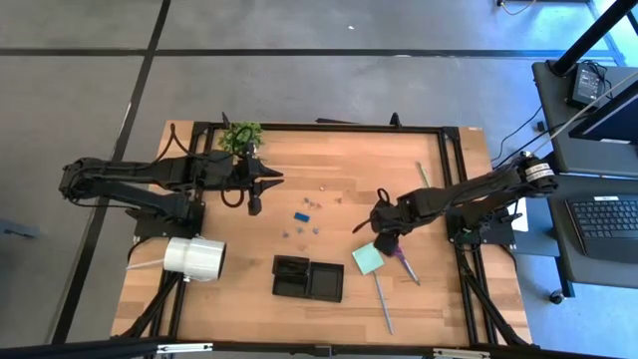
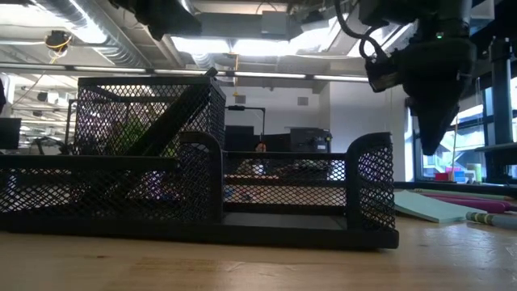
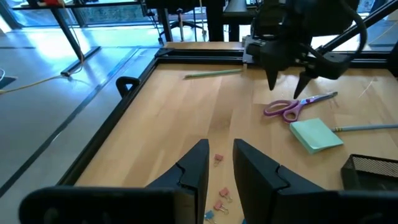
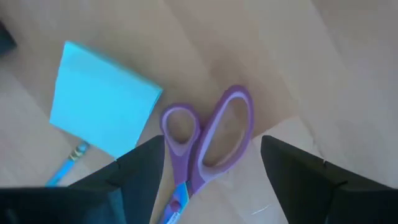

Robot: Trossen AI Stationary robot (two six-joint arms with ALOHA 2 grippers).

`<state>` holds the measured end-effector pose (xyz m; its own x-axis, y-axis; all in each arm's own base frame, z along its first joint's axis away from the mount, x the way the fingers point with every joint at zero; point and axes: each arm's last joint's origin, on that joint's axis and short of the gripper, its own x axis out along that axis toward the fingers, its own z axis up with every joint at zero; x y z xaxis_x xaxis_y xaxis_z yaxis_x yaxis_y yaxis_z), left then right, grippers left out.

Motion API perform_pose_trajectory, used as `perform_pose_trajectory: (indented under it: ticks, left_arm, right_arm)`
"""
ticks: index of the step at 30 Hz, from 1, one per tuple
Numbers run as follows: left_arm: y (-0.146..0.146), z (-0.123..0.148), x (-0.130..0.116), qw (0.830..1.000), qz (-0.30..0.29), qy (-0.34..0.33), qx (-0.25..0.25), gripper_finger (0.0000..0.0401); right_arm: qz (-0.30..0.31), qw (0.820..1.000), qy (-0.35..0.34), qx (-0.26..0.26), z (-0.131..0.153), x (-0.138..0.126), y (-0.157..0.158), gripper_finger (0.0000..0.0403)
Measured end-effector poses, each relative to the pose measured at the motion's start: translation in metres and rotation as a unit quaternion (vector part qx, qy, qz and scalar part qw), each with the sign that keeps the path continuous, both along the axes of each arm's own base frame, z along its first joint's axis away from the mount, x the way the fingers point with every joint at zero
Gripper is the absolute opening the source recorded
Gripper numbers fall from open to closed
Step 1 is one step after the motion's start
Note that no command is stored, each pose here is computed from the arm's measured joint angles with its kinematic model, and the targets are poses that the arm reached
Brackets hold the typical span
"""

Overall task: Pick and place office supplies into organizer
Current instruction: Put the scissors into the desk organizer

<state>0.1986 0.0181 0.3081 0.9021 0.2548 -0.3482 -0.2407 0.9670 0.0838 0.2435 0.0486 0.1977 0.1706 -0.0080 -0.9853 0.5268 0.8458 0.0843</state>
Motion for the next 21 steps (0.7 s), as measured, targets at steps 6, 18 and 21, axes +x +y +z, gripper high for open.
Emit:
perform_pose_trajectory:
  ticks: [6,18,21]
  left_arm:
    - [0.0,0.0,0.0,1.0,0.0,0.0,0.0,0.0068]
    - [0.0,0.0,0.0,1.0,0.0,0.0,0.0,0.0068]
    - [0.0,0.0,0.0,1.0,0.0,0.0,0.0,0.0068]
  right_arm:
    - [0.031,0.999,0.034,-0.007,-0.017,0.003,0.014,0.027]
    - [0.035,0.995,0.096,-0.021,-0.05,0.012,0.02,0.0269]
    - [0.035,0.993,0.106,-0.024,-0.055,0.014,0.02,0.0269]
